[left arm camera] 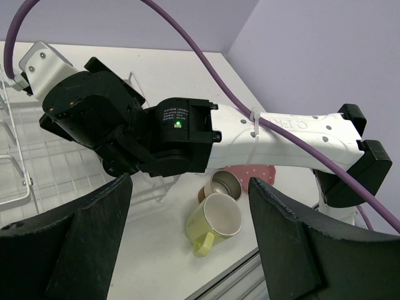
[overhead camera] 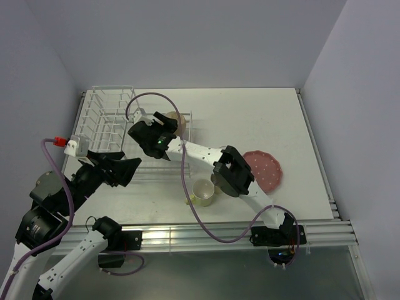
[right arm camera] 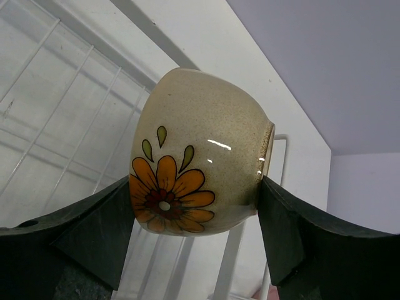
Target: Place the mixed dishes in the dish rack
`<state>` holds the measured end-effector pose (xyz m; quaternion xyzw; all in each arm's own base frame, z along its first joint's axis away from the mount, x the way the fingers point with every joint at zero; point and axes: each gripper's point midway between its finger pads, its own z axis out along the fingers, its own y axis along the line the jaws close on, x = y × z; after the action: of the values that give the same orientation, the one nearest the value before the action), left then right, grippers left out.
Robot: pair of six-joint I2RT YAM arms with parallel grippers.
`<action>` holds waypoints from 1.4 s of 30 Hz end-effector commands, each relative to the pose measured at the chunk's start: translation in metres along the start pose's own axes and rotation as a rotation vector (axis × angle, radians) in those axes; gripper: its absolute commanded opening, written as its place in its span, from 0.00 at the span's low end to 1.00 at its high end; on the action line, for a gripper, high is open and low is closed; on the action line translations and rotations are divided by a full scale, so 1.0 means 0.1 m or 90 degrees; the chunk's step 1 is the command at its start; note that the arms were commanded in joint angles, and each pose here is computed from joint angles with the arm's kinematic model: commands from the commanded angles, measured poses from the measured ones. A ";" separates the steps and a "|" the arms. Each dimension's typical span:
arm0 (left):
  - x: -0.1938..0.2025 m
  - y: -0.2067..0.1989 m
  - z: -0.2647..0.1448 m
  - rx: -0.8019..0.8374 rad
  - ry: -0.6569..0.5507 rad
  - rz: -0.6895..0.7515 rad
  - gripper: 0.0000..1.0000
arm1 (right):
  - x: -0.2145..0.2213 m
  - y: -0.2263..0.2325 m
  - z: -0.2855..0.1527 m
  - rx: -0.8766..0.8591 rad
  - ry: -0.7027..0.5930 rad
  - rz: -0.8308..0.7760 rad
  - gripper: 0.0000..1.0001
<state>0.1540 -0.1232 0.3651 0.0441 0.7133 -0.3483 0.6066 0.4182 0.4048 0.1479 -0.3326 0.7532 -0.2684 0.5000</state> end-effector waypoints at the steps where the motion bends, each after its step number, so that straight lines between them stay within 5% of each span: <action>1: -0.07 -0.01 -0.04 0.000 -0.015 0.004 0.81 | 0.09 0.06 0.02 0.015 0.016 -0.045 0.00; 37: -0.08 -0.04 -0.04 0.006 -0.018 -0.008 0.81 | 0.60 0.42 0.03 -0.048 0.079 -0.149 0.08; 42: -0.06 -0.03 -0.04 0.006 -0.016 -0.009 0.81 | 0.66 0.49 0.02 -0.065 0.084 -0.154 0.21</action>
<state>0.1529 -0.1230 0.3656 0.0413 0.7126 -0.3515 0.6058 0.4100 0.4029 0.1146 -0.3514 0.7656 -0.2590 0.4726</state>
